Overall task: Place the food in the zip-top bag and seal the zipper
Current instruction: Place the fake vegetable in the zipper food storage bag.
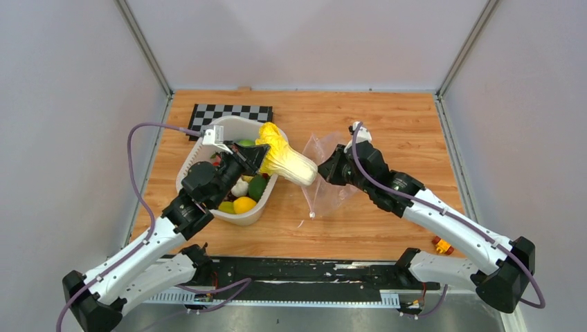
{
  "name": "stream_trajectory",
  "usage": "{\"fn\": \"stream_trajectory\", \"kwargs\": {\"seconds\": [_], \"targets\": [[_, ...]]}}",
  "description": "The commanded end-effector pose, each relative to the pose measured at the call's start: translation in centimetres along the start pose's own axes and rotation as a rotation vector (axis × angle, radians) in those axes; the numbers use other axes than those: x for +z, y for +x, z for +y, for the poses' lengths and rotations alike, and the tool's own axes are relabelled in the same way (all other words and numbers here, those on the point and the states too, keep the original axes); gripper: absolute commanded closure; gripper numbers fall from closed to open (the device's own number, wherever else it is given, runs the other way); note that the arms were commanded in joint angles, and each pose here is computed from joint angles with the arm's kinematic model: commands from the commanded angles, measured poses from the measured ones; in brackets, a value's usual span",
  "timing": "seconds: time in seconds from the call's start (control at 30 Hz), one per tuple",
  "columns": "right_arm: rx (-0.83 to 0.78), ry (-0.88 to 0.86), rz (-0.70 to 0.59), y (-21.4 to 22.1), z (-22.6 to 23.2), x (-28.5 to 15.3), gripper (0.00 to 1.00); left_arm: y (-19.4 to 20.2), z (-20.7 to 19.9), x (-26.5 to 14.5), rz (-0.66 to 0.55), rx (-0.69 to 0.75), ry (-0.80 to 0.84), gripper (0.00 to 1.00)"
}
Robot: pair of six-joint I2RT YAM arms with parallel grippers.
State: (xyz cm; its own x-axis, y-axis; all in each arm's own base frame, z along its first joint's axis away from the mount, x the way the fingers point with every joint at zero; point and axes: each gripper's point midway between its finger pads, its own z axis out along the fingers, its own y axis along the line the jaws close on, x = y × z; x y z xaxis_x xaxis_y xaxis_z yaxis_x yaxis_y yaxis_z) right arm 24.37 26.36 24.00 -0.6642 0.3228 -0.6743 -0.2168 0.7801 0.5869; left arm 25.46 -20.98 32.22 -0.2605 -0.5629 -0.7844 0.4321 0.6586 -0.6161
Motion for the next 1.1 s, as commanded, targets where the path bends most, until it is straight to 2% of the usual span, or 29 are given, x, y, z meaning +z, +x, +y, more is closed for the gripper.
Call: {"fn": "stream_trajectory", "kwargs": {"seconds": [0.0,0.13,0.53,0.8,1.07], "targets": [[0.039,-0.101,-0.057,-2.4,3.4,-0.5,1.0,0.4,0.4,0.3,0.0,0.085,-0.091,1.0],[0.041,-0.006,-0.071,-2.6,1.6,-0.6,1.0,0.6,0.8,0.3,0.002,0.113,-0.136,1.0],[0.035,-0.019,-0.06,-2.6,2.0,-0.6,1.0,0.2,1.5,0.0,-0.008,0.146,-0.193,1.0],[-0.066,-0.016,-0.018,-2.6,2.5,-1.2,1.0,1.1,2.1,-0.1,0.033,0.227,-0.273,1.0],[-0.033,0.084,-0.064,-2.9,0.3,-1.4,1.0,0.7,2.4,-1.0,0.01,0.252,-0.311,1.0]]}}
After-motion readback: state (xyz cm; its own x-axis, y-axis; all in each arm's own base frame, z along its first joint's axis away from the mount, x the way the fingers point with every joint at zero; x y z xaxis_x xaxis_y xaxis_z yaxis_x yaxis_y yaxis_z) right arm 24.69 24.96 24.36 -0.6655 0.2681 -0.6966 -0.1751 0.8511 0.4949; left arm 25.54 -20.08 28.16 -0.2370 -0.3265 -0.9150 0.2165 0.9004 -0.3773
